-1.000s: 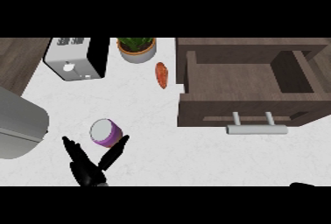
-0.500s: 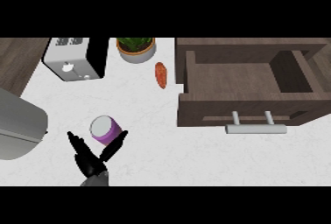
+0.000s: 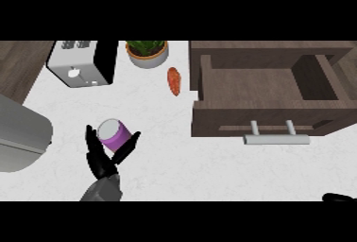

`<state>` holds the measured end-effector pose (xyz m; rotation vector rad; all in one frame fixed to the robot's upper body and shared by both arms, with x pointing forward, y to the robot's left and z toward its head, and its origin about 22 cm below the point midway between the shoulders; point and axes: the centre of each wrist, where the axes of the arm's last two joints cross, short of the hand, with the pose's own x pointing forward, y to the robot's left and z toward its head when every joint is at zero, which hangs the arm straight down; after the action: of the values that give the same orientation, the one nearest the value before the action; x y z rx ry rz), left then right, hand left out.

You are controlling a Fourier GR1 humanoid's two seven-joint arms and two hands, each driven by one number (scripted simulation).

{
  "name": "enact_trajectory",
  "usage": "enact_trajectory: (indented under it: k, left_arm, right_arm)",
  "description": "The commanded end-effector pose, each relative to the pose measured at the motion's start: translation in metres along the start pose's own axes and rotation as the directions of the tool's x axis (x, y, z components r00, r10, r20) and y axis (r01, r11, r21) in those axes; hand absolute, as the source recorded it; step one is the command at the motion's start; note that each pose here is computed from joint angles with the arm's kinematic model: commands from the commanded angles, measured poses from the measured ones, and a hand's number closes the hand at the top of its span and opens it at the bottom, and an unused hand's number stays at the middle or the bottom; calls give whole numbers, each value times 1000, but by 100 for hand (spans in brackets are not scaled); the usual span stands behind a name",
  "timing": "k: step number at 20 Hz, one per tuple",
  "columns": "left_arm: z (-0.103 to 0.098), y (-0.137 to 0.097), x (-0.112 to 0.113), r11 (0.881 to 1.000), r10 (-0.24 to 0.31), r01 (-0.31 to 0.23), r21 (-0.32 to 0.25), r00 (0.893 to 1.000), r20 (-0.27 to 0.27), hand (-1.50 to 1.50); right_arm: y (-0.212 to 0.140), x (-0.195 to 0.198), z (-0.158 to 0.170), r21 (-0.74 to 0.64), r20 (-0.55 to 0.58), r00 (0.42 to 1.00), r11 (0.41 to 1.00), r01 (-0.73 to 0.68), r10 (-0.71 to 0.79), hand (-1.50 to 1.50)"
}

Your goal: Pick up the can, place it into the drawer and close the drawer

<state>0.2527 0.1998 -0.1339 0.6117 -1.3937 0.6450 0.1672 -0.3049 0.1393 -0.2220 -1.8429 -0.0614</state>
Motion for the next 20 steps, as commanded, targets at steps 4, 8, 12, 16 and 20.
enact_trajectory:
  k: [4,8,12,16,20]
  left_arm:
    - [-32,9,6,991,87,-86,-106,996,11,150]
    - [-12,-5,-12,989,103,-98,-114,994,36,150]
    - [-42,-10,9,983,112,-101,-150,991,70,150]
    - [-47,-37,30,868,81,-43,-494,995,56,150]
    - [-60,-30,34,730,102,-54,-682,994,30,150]
  right_arm:
    - [8,13,12,-10,4,1000,1000,6,-6,-150]
    - [15,-9,0,4,10,1000,1000,-18,18,-150]
    - [-13,4,-1,-3,18,1000,1000,-24,24,-150]
    - [7,-1,-4,-3,30,1000,1000,-2,2,-150]
    - [14,5,-4,6,37,999,1000,-23,22,-150]
